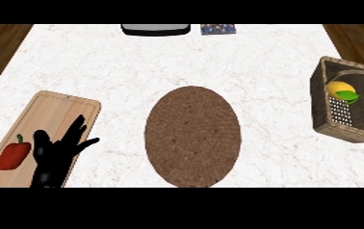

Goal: Pick the lemon from the placemat and place it in the basket

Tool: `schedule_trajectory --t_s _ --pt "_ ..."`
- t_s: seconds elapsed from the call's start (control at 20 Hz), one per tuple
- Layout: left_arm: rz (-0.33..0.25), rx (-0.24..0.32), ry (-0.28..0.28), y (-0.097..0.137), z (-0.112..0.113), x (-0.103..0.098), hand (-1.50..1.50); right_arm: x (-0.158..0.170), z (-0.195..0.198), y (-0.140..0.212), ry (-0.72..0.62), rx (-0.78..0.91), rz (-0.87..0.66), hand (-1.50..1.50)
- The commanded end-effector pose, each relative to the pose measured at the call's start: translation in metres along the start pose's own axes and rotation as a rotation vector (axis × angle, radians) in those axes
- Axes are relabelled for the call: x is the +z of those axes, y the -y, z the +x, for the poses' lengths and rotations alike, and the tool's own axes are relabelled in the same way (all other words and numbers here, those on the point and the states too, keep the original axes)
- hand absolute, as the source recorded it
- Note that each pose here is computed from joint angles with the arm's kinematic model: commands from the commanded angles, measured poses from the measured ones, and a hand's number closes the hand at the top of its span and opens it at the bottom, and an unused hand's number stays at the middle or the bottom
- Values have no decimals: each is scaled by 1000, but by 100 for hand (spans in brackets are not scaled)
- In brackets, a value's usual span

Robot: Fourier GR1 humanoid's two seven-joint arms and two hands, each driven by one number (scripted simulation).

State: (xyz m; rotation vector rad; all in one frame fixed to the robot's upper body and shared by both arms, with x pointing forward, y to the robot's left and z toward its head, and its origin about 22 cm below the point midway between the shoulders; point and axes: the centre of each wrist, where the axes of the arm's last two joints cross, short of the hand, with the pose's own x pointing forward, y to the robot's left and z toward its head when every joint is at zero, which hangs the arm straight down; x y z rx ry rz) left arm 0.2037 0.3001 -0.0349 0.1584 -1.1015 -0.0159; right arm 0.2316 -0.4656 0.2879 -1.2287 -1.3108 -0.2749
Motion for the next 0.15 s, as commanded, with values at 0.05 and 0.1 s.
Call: schedule_trajectory --t_s 0.05,0.1 --pt "4 -2 -84 6 -29 7 0 -6 -21 53 -65 -9 -54 -150" --pt "0 -16 -93 9 -21 4 0 3 -30 68 -61 -13 -47 -150"
